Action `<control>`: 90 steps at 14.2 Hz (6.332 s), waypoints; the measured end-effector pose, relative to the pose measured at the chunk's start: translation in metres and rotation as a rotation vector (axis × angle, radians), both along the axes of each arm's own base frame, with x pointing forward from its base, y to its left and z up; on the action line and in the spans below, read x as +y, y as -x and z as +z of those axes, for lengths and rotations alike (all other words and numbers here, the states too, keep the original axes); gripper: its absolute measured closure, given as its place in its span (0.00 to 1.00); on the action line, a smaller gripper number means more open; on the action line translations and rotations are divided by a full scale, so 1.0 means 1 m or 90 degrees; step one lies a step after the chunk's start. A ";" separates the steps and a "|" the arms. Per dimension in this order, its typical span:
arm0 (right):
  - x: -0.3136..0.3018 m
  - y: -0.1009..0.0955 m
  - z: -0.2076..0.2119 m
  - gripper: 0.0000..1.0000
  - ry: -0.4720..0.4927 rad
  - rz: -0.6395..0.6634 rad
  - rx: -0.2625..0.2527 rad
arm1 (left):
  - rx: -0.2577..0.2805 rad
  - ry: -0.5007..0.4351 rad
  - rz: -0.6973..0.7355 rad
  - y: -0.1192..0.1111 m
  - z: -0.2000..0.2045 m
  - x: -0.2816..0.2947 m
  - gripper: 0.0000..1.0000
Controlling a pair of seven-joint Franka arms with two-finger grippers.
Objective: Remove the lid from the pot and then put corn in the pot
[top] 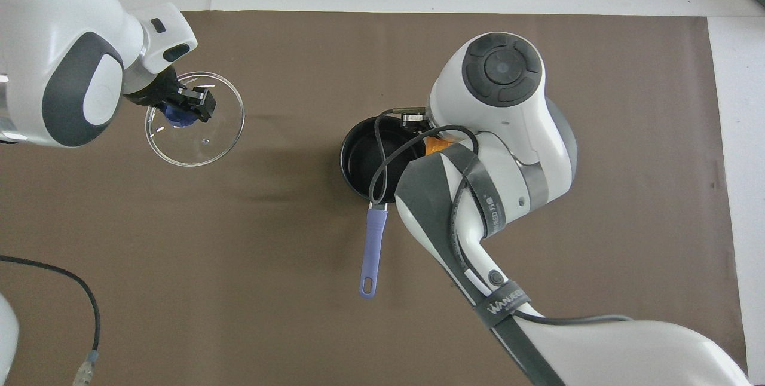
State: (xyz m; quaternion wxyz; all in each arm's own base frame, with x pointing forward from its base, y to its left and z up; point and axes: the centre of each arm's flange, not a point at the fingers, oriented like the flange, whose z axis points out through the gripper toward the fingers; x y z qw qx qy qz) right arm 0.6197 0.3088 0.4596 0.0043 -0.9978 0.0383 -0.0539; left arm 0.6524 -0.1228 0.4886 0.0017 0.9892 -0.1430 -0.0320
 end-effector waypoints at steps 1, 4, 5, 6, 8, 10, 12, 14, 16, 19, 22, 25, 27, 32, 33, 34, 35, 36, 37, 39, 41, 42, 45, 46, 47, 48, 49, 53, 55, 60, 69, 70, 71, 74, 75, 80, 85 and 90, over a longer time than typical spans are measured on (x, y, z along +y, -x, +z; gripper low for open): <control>0.015 -0.001 -0.008 0.61 0.001 -0.002 0.001 | 0.003 0.001 -0.006 0.002 0.000 0.014 0.35; 0.054 -0.002 -0.044 0.61 0.006 -0.001 0.004 | 0.005 0.007 -0.030 0.009 -0.006 0.058 0.35; 0.063 -0.001 -0.054 0.61 0.006 0.004 0.002 | 0.002 0.009 -0.037 0.012 -0.010 0.074 0.35; 0.066 -0.002 -0.060 0.61 0.005 0.005 -0.001 | -0.001 0.011 -0.041 0.016 -0.016 0.087 0.35; 0.065 -0.005 -0.067 0.61 0.005 0.004 -0.004 | -0.002 0.014 -0.049 0.027 -0.026 0.109 0.35; 0.068 -0.007 -0.077 0.61 -0.002 0.007 -0.015 | -0.007 0.016 -0.059 0.036 -0.032 0.125 0.35; 0.074 -0.006 -0.093 0.61 -0.004 0.013 -0.020 | -0.007 0.018 -0.061 0.042 -0.035 0.142 0.35; 0.080 0.001 -0.106 0.61 0.001 0.020 -0.011 | -0.006 0.018 -0.054 0.046 -0.043 0.155 0.35; 0.082 0.007 -0.117 0.61 0.006 0.026 -0.003 | -0.005 0.018 -0.046 0.050 -0.058 0.162 0.35; 0.079 0.011 -0.127 0.61 0.013 0.031 0.007 | 0.007 0.019 -0.038 0.059 -0.083 0.169 0.35; 0.080 0.014 -0.133 0.61 0.016 0.033 0.013 | 0.005 0.018 -0.034 0.070 -0.112 0.171 0.35; 0.080 0.014 -0.135 0.61 0.015 0.035 0.012 | -0.014 0.016 -0.041 0.084 -0.139 0.177 0.35; 0.079 0.014 -0.136 0.61 0.015 0.035 0.011 | -0.025 0.014 -0.040 0.091 -0.154 0.183 0.35; 0.077 0.016 -0.142 0.61 0.018 0.048 0.013 | -0.046 0.012 -0.045 0.091 -0.153 0.185 0.00; 0.077 0.016 -0.143 0.61 0.018 0.050 0.014 | -0.049 0.011 -0.045 0.090 -0.151 0.185 0.00; 0.077 0.017 -0.144 0.61 0.019 0.051 0.015 | -0.050 0.011 -0.045 0.090 -0.150 0.185 0.00; 0.077 0.017 -0.144 0.56 0.019 0.052 0.015 | -0.054 0.010 -0.045 0.088 -0.149 0.185 0.00; 0.078 0.017 -0.143 0.44 0.019 0.053 0.014 | -0.060 0.010 -0.046 0.086 -0.145 0.185 0.00; 0.079 0.018 -0.143 0.38 0.018 0.054 0.014 | -0.067 0.009 -0.047 0.083 -0.140 0.184 0.00; 0.080 0.018 -0.134 0.30 0.014 0.056 0.007 | -0.084 0.008 -0.049 0.074 -0.127 0.179 0.00; 0.080 0.018 -0.116 0.08 0.005 0.056 -0.005 | -0.087 0.010 -0.034 0.066 -0.111 0.167 0.00; 0.079 0.018 -0.106 0.00 0.002 0.055 -0.010 | -0.081 0.012 -0.023 0.062 -0.100 0.158 0.00; 0.071 0.016 -0.072 0.00 -0.012 0.048 -0.034 | -0.062 0.016 0.019 0.053 -0.060 0.132 0.00; 0.066 0.014 -0.057 0.00 -0.018 0.043 -0.046 | -0.058 0.016 0.037 0.053 -0.047 0.125 0.00; 0.058 0.011 -0.041 0.00 -0.025 0.036 -0.059 | -0.055 0.017 0.052 0.053 -0.035 0.117 0.00; 0.044 0.006 -0.021 0.00 -0.032 0.026 -0.073 | -0.055 0.017 0.062 0.053 -0.022 0.111 0.00; 0.025 0.000 -0.002 0.00 -0.035 0.020 -0.084 | -0.056 0.017 0.067 0.053 -0.009 0.109 0.00; -0.073 -0.019 0.059 0.00 -0.019 0.041 -0.096 | -0.056 0.017 0.083 0.059 0.036 0.117 0.00; -0.110 -0.019 0.079 0.00 -0.006 0.066 -0.088 | -0.057 0.017 0.091 0.065 0.053 0.124 0.00; -0.157 0.016 0.138 0.00 0.004 0.085 -0.042 | -0.028 0.015 0.131 0.083 0.088 0.128 0.00; -0.241 0.044 0.150 0.00 0.015 0.072 0.060 | -0.002 0.014 0.133 0.109 0.135 0.124 0.00; -0.253 0.046 0.151 0.00 0.014 0.062 0.063 | 0.003 0.013 0.133 0.110 0.135 0.125 0.00; -0.264 0.049 0.154 0.00 0.013 0.053 0.065 | 0.009 0.013 0.133 0.111 0.134 0.125 0.00; -0.295 0.059 0.174 0.00 0.010 0.041 0.048 | 0.036 0.010 0.133 0.116 0.139 0.125 0.00; -0.308 0.063 0.182 0.00 0.009 0.038 0.039 | 0.039 0.010 0.133 0.117 0.143 0.125 0.00; -0.324 0.088 0.219 0.00 0.005 0.030 -0.001 | 0.027 0.010 0.126 0.113 0.149 0.119 0.00; -0.314 0.096 0.218 0.00 0.005 0.053 0.030 | 0.020 0.011 0.126 0.112 0.150 0.119 0.00; -0.316 0.102 0.214 0.00 0.007 0.118 0.061 | 0.019 0.011 0.126 0.111 0.149 0.119 0.00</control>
